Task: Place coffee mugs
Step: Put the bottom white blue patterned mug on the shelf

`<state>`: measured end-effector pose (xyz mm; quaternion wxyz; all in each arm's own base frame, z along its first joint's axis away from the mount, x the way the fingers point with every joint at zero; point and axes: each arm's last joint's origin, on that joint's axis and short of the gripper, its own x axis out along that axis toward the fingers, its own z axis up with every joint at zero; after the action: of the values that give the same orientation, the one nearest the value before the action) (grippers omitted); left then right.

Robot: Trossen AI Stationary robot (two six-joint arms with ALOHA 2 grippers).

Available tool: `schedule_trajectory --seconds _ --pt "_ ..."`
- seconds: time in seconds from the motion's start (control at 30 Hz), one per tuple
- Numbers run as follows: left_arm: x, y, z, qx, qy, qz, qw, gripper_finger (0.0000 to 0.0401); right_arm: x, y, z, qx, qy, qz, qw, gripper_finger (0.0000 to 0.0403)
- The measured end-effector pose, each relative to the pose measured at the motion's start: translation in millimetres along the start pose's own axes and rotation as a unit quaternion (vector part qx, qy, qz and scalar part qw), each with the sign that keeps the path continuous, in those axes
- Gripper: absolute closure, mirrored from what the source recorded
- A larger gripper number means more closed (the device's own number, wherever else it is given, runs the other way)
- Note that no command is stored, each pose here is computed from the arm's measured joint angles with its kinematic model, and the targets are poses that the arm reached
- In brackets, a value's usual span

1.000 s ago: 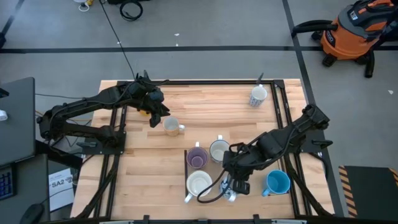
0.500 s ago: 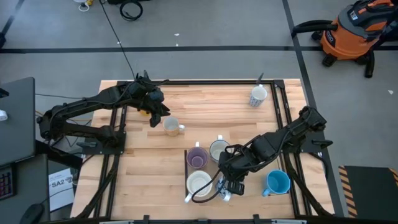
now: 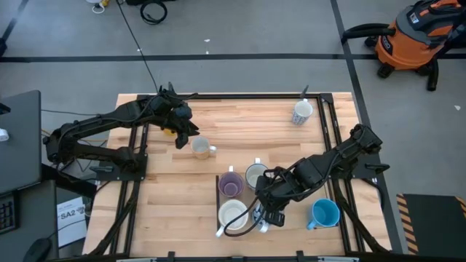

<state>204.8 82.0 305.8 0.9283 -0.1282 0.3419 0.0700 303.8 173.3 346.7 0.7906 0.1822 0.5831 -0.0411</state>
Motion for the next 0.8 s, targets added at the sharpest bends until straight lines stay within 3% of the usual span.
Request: schedule_trajectory --seconds 0.8 --pt "0.0 0.0 0.0 0.0 0.0 0.0 1.0 0.0294 -0.2 -0.7 0.7 0.0 -0.012 -0.011 1.0 0.0368"
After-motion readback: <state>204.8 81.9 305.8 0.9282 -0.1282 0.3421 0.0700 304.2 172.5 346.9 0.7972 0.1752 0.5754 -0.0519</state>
